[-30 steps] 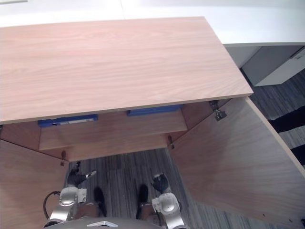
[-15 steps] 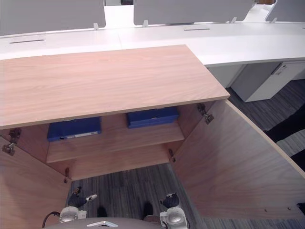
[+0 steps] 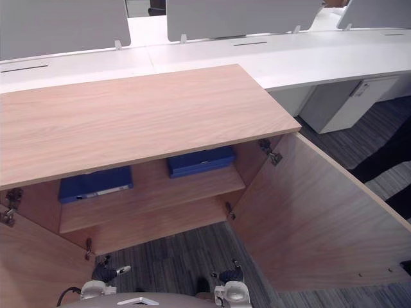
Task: Walk over to the cabinet, pick up the folder, carry it to the office cabinet, place the folder inside the office cabinet, then close the office cabinet door
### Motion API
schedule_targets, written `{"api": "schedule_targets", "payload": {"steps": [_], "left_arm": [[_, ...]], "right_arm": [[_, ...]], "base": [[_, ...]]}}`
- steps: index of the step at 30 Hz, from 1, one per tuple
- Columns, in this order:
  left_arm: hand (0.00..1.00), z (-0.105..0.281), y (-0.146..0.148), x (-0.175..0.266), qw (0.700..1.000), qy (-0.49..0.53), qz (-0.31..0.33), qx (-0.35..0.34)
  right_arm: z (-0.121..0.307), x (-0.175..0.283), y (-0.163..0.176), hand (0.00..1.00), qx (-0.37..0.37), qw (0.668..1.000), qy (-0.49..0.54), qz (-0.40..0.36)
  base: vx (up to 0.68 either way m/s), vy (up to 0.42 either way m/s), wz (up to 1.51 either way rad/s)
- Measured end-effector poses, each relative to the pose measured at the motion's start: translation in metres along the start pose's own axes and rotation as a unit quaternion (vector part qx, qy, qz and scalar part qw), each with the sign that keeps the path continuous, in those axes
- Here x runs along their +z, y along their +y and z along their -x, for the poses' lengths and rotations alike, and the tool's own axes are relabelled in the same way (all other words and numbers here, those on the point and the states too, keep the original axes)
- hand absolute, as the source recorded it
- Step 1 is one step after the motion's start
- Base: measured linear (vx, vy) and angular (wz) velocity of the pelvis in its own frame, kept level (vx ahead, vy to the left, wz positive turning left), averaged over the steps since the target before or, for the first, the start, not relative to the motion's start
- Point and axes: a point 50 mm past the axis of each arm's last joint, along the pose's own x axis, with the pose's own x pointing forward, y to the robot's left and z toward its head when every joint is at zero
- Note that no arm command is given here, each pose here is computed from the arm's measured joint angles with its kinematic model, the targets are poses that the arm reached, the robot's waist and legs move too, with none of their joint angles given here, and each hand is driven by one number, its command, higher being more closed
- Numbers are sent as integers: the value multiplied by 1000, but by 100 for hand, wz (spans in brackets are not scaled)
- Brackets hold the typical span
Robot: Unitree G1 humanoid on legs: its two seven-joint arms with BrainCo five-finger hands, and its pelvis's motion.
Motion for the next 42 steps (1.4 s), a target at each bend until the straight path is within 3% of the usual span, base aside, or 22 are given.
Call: {"api": "schedule_targets", "payload": {"steps": [7,15,26,32,42], "left_arm": [[0,1,1,-3,1000,6,1,2],[0,1,9,-2,1000,-3,-1,12],[0,2,-6,5,1000,-8,21,-5],[0,1,-9,10,1000,-14,21,-19],[0,0,0,3,999,-12,-22,-31]], "right_arm": [[10,27,-40,0,-75,990,-86,-87],[49,80,-116,0,-240,919,-252,-184],[73,31,-175,0,-396,829,-199,-343],[65,27,-182,0,-393,801,-192,-410],[42,73,-224,0,-355,819,-255,-372]], "base": [[-8,-6,-34],[-3,-19,-49],[22,-42,-33],[-7,-63,-13],[-15,-91,14]]}}
